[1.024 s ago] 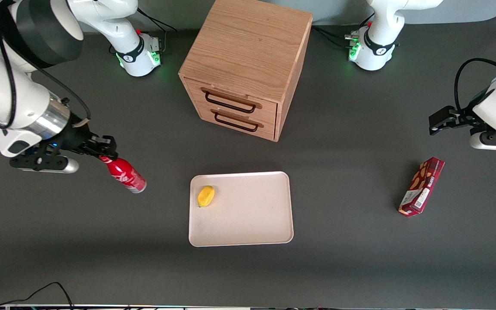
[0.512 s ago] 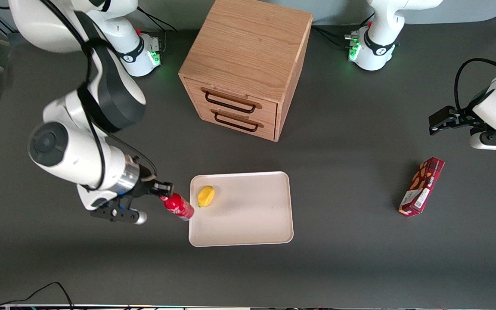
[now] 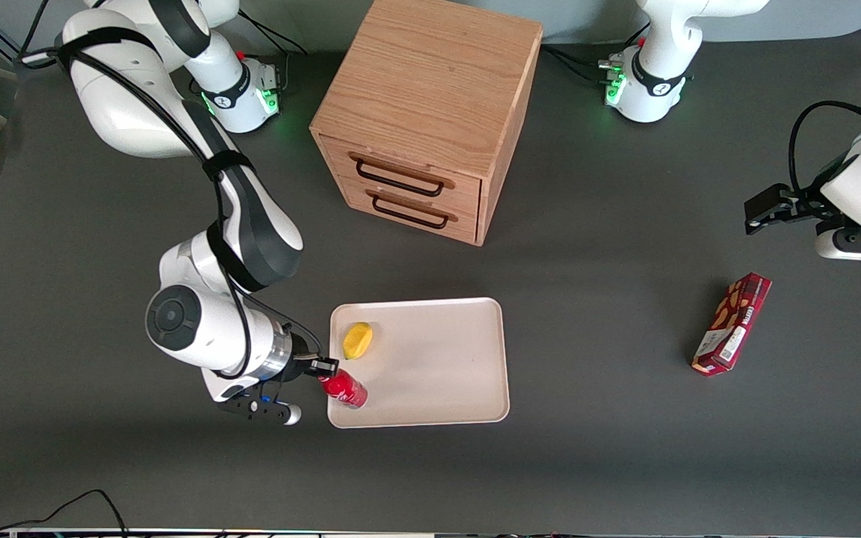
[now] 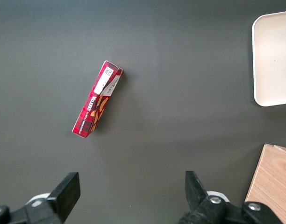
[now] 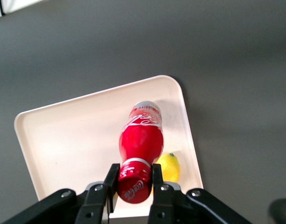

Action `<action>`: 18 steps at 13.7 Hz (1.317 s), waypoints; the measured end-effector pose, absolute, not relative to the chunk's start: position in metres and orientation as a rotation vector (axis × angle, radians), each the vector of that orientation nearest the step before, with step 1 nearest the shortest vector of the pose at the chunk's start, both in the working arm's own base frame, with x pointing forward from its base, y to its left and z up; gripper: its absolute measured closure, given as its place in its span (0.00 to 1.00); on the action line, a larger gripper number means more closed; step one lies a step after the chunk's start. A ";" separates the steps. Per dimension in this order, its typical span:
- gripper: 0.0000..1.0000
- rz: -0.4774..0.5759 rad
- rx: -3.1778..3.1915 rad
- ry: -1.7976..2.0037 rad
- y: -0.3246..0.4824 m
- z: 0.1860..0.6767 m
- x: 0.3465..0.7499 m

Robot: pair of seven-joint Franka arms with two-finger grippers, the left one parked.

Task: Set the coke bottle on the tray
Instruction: 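Lower the bottle onto the tray and open the right gripper, then withdraw the right gripper away from the bottle on the tray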

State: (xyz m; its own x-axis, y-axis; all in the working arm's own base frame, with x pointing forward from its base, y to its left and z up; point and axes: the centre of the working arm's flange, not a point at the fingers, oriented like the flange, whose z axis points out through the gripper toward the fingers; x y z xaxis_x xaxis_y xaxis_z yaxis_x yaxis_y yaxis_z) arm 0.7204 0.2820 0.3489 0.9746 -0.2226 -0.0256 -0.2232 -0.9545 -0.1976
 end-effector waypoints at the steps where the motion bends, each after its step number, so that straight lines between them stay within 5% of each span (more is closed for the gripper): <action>1: 0.69 0.017 -2.925 0.337 0.282 0.342 0.721; 8: 0.68 0.050 -2.911 0.389 0.281 0.330 0.722; 12: 0.33 -0.024 -2.886 0.398 0.278 0.358 0.730; 15: 0.01 -0.185 -2.832 0.386 0.275 0.429 0.732; 18: 0.00 -0.296 -2.847 0.344 0.251 0.526 0.712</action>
State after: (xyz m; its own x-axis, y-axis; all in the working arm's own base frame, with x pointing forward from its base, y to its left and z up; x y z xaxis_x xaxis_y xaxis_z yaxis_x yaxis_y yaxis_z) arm 0.7124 0.2506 0.5256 0.9512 -0.2580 0.1691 -0.2055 -0.9388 -0.2765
